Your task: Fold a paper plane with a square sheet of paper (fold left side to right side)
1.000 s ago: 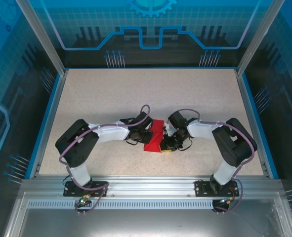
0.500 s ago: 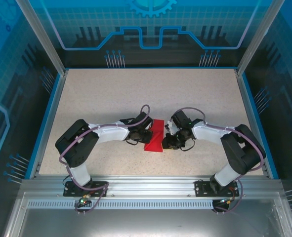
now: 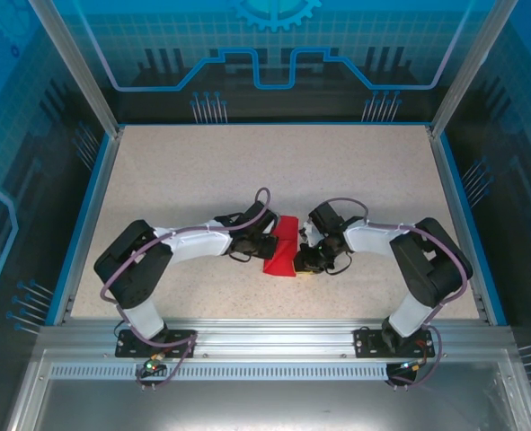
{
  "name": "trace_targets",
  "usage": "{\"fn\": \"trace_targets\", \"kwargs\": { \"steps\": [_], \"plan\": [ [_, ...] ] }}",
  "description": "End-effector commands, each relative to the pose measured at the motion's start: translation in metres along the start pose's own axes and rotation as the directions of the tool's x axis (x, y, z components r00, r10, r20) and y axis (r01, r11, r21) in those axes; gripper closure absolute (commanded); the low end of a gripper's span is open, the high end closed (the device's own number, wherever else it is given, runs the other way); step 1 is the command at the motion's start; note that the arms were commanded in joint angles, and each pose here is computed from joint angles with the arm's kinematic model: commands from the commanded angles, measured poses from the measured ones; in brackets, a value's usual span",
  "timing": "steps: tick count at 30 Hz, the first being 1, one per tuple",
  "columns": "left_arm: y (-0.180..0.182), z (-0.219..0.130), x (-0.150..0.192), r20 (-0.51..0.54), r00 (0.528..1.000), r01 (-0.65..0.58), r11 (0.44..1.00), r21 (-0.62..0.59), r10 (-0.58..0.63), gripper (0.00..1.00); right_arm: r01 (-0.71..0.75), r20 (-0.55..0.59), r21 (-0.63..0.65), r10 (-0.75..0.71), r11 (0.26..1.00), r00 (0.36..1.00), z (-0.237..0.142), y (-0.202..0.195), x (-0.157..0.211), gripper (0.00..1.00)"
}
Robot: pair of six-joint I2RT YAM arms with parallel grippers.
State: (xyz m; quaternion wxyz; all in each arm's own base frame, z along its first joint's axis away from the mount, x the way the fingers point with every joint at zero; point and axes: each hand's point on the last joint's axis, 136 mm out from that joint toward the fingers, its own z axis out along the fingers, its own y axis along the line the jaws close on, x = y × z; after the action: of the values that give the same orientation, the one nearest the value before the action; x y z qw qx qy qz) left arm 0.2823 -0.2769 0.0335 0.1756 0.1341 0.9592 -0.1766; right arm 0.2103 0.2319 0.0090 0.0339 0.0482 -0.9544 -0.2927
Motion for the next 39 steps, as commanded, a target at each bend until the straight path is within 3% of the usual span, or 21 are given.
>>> {"fn": "trace_targets", "kwargs": {
  "steps": [1, 15, 22, 30, 34, 39],
  "plan": [
    [0.0, -0.004, 0.001, -0.007, 1.0, -0.006, 1.0, 0.012, 0.006, 0.93, -0.025, -0.04, 0.072, 0.028, 0.997, 0.999, 0.009, -0.017, 0.009, 0.85],
    [0.009, 0.017, 0.011, -0.055, 0.999, -0.002, 1.0, -0.024, 0.001, 0.93, -0.015, -0.045, 0.066, 0.018, 0.998, 0.999, 0.007, -0.015, 0.01, 0.85],
    [0.013, 0.024, 0.017, -0.075, 0.997, 0.002, 0.999, -0.036, -0.004, 0.93, 0.018, 0.023, 0.014, -0.018, 1.0, 1.0, -0.015, 0.0, 0.001, 0.85],
    [0.014, 0.025, 0.018, -0.075, 0.997, 0.003, 0.999, -0.036, -0.005, 0.93, 0.012, 0.175, -0.147, 0.014, 0.989, 0.984, -0.035, 0.038, -0.038, 0.86],
    [0.013, 0.025, 0.019, -0.076, 0.997, 0.002, 0.999, -0.035, -0.005, 0.93, -0.007, 0.245, -0.159, 0.046, 0.987, 0.968, -0.041, 0.046, -0.062, 0.86],
    [0.013, 0.025, 0.018, -0.073, 0.997, 0.004, 0.999, -0.032, -0.006, 0.93, -0.024, 0.253, -0.169, 0.067, 0.985, 0.965, -0.036, 0.052, -0.079, 0.86]
  ]
}}
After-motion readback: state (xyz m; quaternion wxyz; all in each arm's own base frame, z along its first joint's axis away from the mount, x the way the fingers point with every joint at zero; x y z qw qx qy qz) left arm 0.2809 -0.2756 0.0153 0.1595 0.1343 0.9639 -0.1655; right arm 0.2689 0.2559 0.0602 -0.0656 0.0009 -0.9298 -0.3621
